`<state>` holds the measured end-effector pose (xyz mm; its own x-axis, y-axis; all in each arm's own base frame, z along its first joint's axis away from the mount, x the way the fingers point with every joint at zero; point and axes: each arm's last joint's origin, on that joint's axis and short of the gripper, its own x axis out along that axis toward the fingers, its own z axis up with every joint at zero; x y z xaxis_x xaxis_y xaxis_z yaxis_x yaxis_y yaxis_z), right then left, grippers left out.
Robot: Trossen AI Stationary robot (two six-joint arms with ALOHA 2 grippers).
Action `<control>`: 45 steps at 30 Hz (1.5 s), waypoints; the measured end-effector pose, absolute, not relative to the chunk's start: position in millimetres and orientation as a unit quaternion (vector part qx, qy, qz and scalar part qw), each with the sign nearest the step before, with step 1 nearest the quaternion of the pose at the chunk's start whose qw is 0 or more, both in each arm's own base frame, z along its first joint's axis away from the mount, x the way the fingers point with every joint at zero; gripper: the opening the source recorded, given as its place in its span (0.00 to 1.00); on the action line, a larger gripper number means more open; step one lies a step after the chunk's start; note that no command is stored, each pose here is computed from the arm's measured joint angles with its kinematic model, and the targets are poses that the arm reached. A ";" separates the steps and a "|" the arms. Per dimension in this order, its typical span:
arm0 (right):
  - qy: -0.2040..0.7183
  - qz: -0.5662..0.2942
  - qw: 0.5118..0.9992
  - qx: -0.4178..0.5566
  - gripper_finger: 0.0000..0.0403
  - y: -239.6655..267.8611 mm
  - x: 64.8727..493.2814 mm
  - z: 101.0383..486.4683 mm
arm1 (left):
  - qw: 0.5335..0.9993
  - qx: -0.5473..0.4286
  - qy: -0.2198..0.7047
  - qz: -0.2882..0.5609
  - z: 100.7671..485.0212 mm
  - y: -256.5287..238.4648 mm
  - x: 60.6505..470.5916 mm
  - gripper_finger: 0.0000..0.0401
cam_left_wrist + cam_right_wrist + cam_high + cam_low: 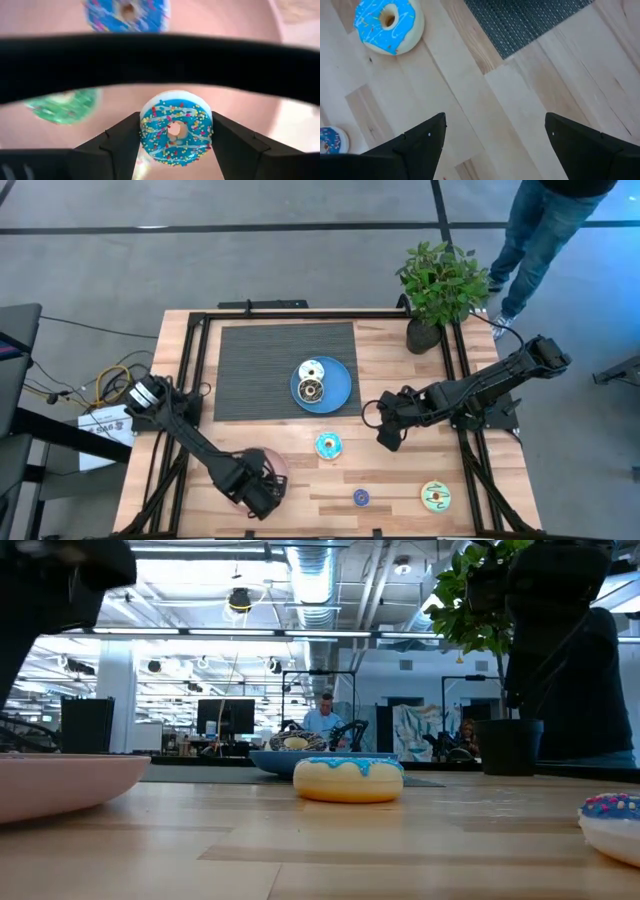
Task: Pick & Place donuts
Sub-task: Put the small blue donut on the pink plate, then put the large blue donut on the blue plate
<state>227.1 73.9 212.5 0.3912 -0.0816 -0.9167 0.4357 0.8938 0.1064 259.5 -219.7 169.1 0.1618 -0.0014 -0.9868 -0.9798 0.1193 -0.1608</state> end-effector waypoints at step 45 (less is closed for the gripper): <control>0.490 -0.156 0.831 0.209 0.82 76.3 235.0 216.0 | 0.614 -0.446 0.535 0.372 182.2 -204.1 263.5 0.84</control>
